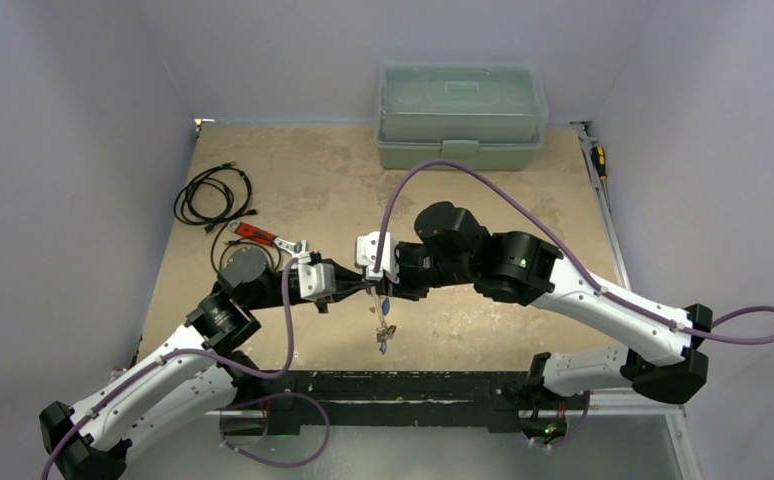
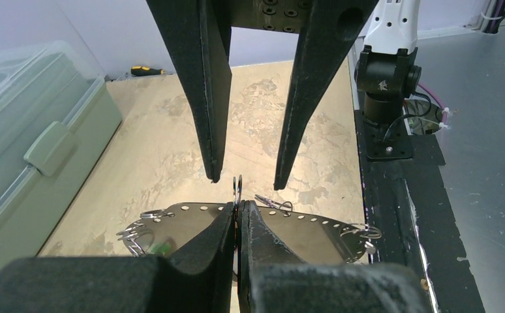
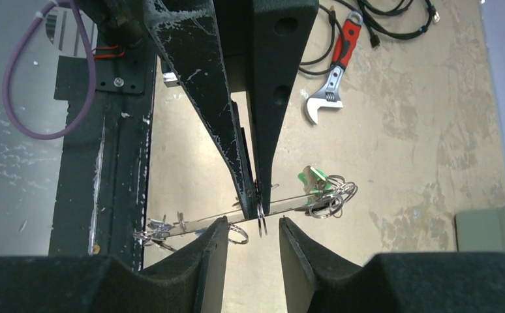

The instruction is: Put the keys on the keyring

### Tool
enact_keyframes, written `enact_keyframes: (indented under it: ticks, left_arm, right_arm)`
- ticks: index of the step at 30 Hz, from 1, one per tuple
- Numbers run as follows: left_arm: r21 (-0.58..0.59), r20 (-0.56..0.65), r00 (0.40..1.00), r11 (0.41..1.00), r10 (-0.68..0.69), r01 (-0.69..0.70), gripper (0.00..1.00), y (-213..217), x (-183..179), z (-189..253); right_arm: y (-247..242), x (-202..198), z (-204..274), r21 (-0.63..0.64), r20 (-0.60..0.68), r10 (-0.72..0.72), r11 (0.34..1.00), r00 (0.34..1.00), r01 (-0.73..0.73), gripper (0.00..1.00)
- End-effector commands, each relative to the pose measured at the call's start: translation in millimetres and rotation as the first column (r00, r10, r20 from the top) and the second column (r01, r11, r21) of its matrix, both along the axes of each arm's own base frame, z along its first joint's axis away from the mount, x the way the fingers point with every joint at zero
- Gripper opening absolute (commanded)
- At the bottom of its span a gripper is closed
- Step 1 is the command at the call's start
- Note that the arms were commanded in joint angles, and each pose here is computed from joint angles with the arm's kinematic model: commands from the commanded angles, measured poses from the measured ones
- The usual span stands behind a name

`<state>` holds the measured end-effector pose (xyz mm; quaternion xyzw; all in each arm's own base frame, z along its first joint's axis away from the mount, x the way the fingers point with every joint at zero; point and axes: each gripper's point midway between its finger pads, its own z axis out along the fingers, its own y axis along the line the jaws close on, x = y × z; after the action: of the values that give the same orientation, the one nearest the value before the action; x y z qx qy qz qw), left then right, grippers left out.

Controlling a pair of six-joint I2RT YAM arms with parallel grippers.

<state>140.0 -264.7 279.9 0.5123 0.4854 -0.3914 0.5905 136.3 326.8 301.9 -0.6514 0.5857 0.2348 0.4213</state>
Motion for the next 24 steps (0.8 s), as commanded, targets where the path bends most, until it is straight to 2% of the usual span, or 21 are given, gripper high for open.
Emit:
enact_keyframes:
  ticks: [1, 14, 20, 22, 24]
  left_arm:
    - [-0.064, 0.095, 0.996, 0.998, -0.002, 0.008, 0.00, 1, -1, 35]
    - [-0.061, 0.096, 0.995, 0.998, -0.011, 0.017, 0.00, 0, -2, 35]
    - [-0.060, 0.096, 0.995, 0.998, -0.019, 0.025, 0.00, 0, -4, 34]
    - [-0.062, 0.099, 0.995, 0.998, -0.020, 0.026, 0.00, 0, -4, 35]
    - [-0.061, 0.098, 0.995, 0.998, -0.019, 0.025, 0.00, 0, -3, 35]
  right_arm:
    - [4, 1, 24, 0.051, 0.050, 0.018, 0.998, 0.999, -0.021, 0.36]
    - [12, 1, 13, 0.030, 0.040, 0.045, 0.998, 0.998, -0.047, 0.25]
    - [15, 2, 9, 0.023, 0.037, 0.047, 0.999, 0.998, -0.048, 0.23]
    - [15, 3, 9, 0.019, 0.038, 0.048, 0.999, 0.998, -0.049, 0.20]
    - [15, 2, 8, 0.017, 0.039, 0.051, 0.999, 0.998, -0.052, 0.11]
